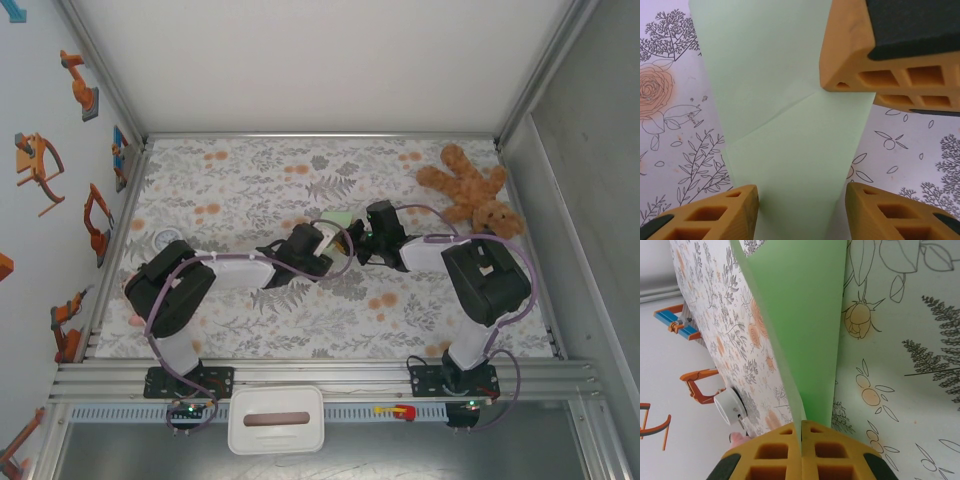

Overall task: Fold a paper plane with a square sheet of paper (pick it up from the middle)
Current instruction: Fold the wing for the fifth time at the center of the table.

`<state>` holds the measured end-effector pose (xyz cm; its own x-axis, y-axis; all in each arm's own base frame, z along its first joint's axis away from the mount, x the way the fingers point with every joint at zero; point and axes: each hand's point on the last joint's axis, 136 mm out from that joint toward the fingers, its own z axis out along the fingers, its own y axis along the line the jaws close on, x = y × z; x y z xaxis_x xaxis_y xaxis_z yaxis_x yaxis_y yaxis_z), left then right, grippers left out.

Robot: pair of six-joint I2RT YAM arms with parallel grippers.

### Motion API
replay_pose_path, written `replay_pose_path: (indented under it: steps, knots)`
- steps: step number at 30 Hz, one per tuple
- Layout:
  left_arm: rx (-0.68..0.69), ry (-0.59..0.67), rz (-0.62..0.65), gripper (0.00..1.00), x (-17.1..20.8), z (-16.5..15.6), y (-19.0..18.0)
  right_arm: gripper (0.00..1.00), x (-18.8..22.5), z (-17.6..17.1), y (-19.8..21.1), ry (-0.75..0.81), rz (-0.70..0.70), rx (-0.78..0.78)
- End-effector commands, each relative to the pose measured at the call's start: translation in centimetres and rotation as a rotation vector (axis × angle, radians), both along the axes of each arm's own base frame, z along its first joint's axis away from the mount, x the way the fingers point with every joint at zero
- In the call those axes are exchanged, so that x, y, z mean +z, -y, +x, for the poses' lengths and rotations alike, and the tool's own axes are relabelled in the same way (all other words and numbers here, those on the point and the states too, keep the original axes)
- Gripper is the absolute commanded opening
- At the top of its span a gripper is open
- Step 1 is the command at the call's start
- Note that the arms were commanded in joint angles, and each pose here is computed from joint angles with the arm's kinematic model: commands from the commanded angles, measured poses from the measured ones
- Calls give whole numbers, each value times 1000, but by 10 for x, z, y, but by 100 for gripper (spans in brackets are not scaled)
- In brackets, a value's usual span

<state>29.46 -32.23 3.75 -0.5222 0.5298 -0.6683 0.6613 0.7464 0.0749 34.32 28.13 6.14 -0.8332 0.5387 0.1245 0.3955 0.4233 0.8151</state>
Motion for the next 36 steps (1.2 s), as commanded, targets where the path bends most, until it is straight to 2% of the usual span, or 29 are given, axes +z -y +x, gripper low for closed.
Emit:
replay_pose_path:
  steps: [1, 7, 13, 20, 23, 28, 36]
  knots:
    - [-54, 64, 45, 49, -4, 1, 3, 0, -5, -1, 2, -27, 16, -9]
    - [-94, 92, 32, 43, -8, 0, 6, 0, -9, -2, 1, -45, 19, -5]
    - [-104, 92, 28, 32, -11, -1, 7, 1, -11, -4, 2, -60, 8, -4]
    - [-112, 68, 20, 25, -16, -7, 5, 40, -12, -6, 19, -53, -83, 6]
    - [-116, 50, 12, 22, -18, -10, 3, 48, -7, -3, 30, -28, -117, 10]
    - [-126, 7, -38, 20, -18, -14, 4, 53, -2, 3, 48, -2, -151, 11]
    - [-116, -113, -128, 16, -20, -18, 3, 54, 3, 5, 73, 32, -229, -10]
